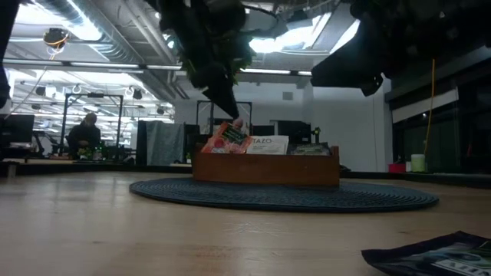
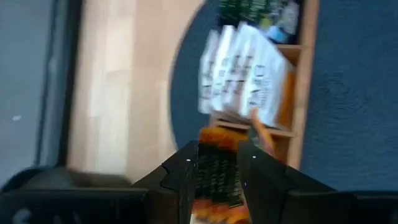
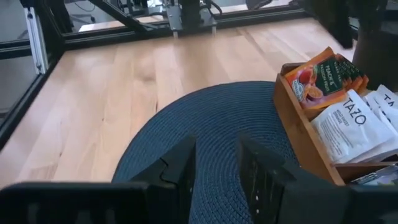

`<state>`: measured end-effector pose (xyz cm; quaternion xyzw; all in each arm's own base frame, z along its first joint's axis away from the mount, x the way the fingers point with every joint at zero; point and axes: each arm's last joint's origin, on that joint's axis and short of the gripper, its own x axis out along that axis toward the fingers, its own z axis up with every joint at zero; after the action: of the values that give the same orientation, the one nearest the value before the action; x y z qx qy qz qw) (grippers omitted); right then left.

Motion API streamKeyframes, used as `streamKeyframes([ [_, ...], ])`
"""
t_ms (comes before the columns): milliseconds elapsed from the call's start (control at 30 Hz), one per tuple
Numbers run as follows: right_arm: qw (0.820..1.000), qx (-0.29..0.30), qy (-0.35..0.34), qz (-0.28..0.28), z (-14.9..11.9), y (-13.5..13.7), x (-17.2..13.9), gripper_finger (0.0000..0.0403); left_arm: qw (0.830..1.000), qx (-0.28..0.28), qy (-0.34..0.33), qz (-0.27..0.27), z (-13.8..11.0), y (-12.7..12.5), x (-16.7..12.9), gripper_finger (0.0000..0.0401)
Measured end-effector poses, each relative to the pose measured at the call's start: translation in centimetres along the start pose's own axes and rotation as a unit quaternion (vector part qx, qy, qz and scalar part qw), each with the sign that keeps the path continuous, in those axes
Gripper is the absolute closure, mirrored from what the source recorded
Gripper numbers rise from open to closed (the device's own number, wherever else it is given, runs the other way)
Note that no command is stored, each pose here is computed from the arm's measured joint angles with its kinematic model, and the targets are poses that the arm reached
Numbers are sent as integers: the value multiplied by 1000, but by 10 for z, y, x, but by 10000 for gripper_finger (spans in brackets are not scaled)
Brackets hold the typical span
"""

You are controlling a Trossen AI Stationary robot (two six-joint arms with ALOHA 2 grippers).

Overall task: Pick & Place Tea
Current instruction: Put the orange tea bag into the left side of the wooden organizer

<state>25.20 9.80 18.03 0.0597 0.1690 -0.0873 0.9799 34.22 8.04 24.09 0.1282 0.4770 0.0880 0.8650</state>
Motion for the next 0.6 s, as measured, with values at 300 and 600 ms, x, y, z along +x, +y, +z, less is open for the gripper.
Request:
streamKeyframes([
  [300,1000,6,3,-1,-2,-1,0,286,999,-7,43,-32,-7,4,15,290],
  [600,1000,4,5,-2,-3,-1,0,286,998,-27,45,-44,-9,7,14,290],
])
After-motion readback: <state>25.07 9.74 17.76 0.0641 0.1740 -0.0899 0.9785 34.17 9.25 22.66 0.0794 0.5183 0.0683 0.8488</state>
